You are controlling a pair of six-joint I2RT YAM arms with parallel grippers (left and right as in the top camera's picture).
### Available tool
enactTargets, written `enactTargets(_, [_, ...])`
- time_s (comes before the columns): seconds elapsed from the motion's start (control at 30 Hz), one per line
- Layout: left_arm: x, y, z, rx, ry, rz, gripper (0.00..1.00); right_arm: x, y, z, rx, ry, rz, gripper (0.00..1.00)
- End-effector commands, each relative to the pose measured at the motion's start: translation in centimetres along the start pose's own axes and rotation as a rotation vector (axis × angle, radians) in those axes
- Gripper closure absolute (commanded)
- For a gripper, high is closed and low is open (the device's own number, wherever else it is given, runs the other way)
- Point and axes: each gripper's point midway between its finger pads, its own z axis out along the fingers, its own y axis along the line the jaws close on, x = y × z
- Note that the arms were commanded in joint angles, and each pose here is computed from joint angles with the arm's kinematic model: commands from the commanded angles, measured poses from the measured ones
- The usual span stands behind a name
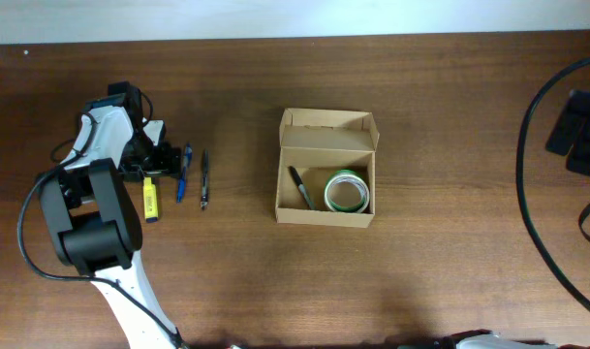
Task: Pack container
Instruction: 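Move the left gripper down over the yellow highlighter, then grasp the yellow highlighter with the left gripper and lift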
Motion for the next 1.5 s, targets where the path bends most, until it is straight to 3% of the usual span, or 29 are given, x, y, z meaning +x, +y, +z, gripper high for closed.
enactTargets(0.0, [1.1,-0.8,1.0,0.044,0.041,-0.017,0.11,0.2,-0.2,0.1,0.008,0.010,0.003,0.01])
enactTargets(0.27, [1.3,-0.8,1.0,0.045,0.048,-0.042,0.48,0.2,-0.2,0.1,0.008,0.010,0.003,0.02])
enactTargets(0.67, [1.8,-0.9,0.9,0.047,0.070,-0.049,0.79,0.2,-0.2,0.1,0.008,0.010,0.003,0.01])
enactTargets(0.8, [1.9,-0.8,0.9,0.047,0.070,-0.049,0.98,0.2,-0.2,0.1,0.008,0.010,0.003,0.01])
enactTargets(1.2, [1.8,-0.8,0.6,0.051,0.065,-0.072,0.98,0.2,-0.2,0.1,0.008,0.010,0.003,0.01])
enactTargets(1.47, [0.7,-0.5,-4.3,0.037,-0.049,-0.071,0.98,0.2,-0.2,0.1,0.009,0.009,0.004,0.01])
